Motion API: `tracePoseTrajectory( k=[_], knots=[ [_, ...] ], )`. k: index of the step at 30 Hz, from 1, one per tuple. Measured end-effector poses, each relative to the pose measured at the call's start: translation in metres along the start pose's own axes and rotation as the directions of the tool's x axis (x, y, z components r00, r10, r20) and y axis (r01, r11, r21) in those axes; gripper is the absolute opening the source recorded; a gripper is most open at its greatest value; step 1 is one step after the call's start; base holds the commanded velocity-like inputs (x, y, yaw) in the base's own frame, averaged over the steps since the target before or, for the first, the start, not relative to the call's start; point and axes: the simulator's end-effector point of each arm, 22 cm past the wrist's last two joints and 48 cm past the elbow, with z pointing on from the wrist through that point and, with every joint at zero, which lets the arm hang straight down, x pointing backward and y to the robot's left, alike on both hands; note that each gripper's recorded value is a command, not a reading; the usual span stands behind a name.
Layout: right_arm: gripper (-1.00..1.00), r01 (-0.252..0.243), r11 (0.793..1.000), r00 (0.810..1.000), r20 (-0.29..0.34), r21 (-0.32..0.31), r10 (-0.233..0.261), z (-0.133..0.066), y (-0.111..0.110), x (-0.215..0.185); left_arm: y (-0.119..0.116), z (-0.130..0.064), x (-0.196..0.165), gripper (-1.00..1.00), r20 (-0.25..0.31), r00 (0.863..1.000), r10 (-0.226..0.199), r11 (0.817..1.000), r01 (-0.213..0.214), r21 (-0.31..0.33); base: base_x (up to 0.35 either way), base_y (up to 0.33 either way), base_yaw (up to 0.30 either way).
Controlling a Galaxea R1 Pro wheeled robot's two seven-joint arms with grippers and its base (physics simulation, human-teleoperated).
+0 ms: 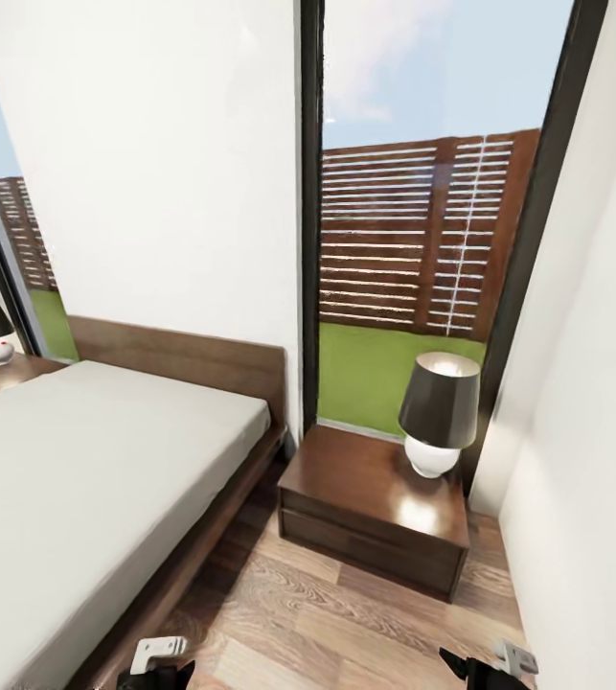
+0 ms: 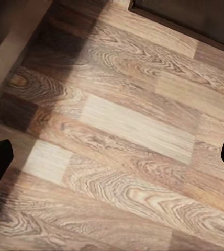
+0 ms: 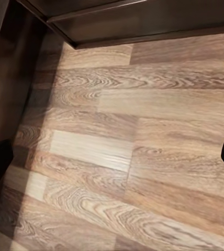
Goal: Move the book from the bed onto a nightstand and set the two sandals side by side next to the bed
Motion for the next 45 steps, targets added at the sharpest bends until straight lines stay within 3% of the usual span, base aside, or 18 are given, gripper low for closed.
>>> tracePoseTrajectory(
  k=[11, 34, 45],
  knots=[
    [1.00, 0.000, 1.000, 1.000, 0.000, 0.001, 0.000, 0.000, -0.001, 0.000, 0.000, 0.000, 0.000, 1.00, 0.000, 1.000, 0.000, 1.000, 0.000, 0.000, 0.207, -0.133, 0.291],
    [1.00, 0.000, 1.000, 1.000, 0.000, 0.001, 0.000, 0.000, 0.000, 0.000, -0.001, 0.000, 0.000, 1.00, 0.000, 1.000, 0.000, 1.000, 0.000, 0.002, 0.006, -0.005, 0.291],
    [1.00, 0.000, 1.000, 1.000, 0.000, 0.001, 0.000, 0.000, -0.001, 0.000, -0.014, 0.002, 0.005, 1.00, -0.008, 1.000, -0.006, 1.000, 0.006, 0.015, 0.056, -0.095, 0.291]
  ],
)
